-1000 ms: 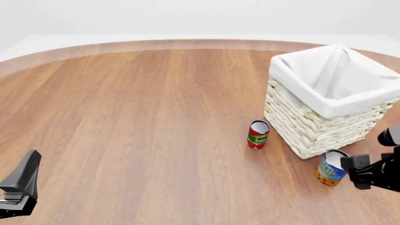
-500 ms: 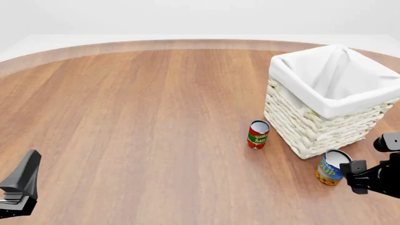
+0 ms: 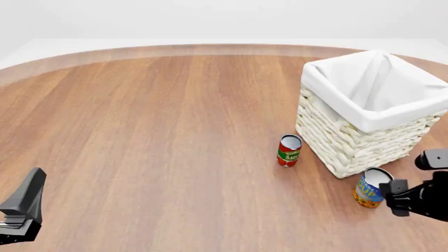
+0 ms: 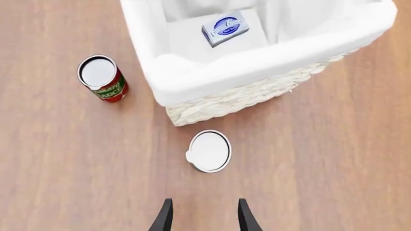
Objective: Pick up the alphabet soup and the cream cheese box, and put them in the basket.
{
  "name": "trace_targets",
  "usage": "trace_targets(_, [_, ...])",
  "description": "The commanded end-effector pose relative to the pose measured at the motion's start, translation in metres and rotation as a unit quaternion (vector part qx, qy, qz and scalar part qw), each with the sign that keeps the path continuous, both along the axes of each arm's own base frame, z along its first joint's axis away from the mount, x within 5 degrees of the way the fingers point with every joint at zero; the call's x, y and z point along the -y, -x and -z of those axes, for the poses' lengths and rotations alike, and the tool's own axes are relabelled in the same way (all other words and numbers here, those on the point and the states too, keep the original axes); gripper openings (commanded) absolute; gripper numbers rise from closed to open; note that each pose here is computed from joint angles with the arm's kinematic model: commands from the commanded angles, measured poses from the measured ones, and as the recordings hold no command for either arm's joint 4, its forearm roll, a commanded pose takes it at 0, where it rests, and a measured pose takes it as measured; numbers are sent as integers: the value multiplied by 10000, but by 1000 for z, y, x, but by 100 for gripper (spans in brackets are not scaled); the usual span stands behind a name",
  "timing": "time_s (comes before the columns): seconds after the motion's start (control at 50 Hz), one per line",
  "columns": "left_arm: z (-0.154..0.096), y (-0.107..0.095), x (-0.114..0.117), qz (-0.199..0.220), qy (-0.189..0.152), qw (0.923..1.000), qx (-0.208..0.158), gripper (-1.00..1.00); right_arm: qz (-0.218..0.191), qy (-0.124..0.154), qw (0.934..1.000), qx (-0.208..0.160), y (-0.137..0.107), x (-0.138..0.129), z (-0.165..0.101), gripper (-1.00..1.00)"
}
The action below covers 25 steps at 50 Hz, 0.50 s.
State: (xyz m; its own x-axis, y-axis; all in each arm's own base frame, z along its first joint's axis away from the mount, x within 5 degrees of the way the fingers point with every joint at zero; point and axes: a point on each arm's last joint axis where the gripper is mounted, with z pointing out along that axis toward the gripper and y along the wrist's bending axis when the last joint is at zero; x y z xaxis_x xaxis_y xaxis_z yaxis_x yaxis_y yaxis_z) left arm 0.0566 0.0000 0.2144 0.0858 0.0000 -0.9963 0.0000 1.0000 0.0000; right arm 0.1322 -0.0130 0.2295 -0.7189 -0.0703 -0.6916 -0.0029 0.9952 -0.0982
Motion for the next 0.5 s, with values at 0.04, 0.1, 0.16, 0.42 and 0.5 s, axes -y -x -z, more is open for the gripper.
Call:
trace_targets(0.04, [0, 0, 0, 0, 0, 10000, 0, 100, -3, 15, 10000, -23, -5, 1, 8, 100])
trace_targets(0.1, [0, 0, 0, 0, 0, 10000, 0, 100, 13, 28, 10000, -13, -5, 2, 8, 100])
trace_targets(0.16, [0, 0, 0, 0, 0, 10000, 0, 100, 27, 37, 10000, -16, -6, 2, 10, 100])
trace_targets(0.42, [0, 0, 0, 0, 0, 10000, 0, 100, 42, -21, 10000, -43, -4, 1, 22, 100])
trace_targets(0.5, [0, 0, 0, 0, 0, 10000, 0, 100, 41, -41, 10000, -12, -2, 0, 22, 100])
